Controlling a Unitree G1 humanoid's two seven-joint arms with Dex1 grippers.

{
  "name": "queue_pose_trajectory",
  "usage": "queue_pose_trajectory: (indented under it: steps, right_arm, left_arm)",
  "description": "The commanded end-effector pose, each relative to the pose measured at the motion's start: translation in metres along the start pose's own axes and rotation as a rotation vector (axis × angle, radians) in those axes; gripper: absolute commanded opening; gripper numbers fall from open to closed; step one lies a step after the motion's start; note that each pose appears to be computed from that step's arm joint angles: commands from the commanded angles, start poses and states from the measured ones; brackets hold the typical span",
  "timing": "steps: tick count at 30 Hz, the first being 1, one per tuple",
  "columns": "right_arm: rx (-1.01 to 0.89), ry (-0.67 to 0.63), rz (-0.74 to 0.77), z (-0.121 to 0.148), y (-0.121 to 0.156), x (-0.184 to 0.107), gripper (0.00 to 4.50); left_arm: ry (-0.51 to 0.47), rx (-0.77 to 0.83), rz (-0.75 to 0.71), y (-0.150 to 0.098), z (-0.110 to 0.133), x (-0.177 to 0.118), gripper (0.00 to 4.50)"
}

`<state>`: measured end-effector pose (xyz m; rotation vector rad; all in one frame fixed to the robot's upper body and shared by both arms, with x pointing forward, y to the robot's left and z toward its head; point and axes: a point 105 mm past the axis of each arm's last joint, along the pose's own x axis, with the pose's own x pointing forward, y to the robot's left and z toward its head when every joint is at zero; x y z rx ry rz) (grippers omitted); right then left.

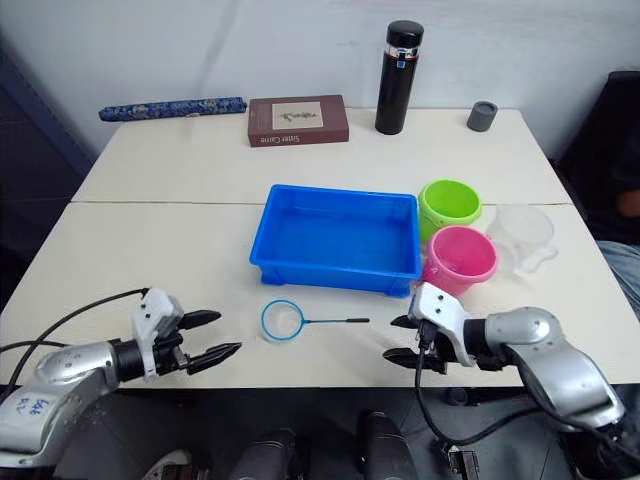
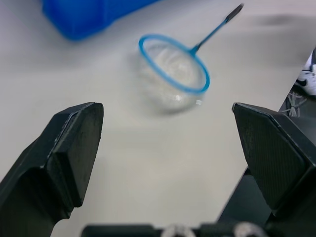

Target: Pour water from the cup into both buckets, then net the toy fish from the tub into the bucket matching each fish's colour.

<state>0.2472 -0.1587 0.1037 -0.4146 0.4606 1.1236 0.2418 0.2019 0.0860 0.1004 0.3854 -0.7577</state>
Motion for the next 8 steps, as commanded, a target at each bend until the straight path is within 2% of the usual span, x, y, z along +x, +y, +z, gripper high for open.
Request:
queue_pose_trajectory:
  steps: [1,8]
  right_arm:
    - [0.004,-0.016,-0.058,-0.0005,0.0009,-0.0113,3.09]
    - [0.012,0.004,-0.07,-0.0094,0.0,-0.0108,3.09]
  left_arm:
    - [-0.037,-0.055,0.11,0.0046,-0.0069,-0.0146,4.49]
    - [-0.052,-0.104,0.123,0.0003,-0.016,-0.0145,4.49]
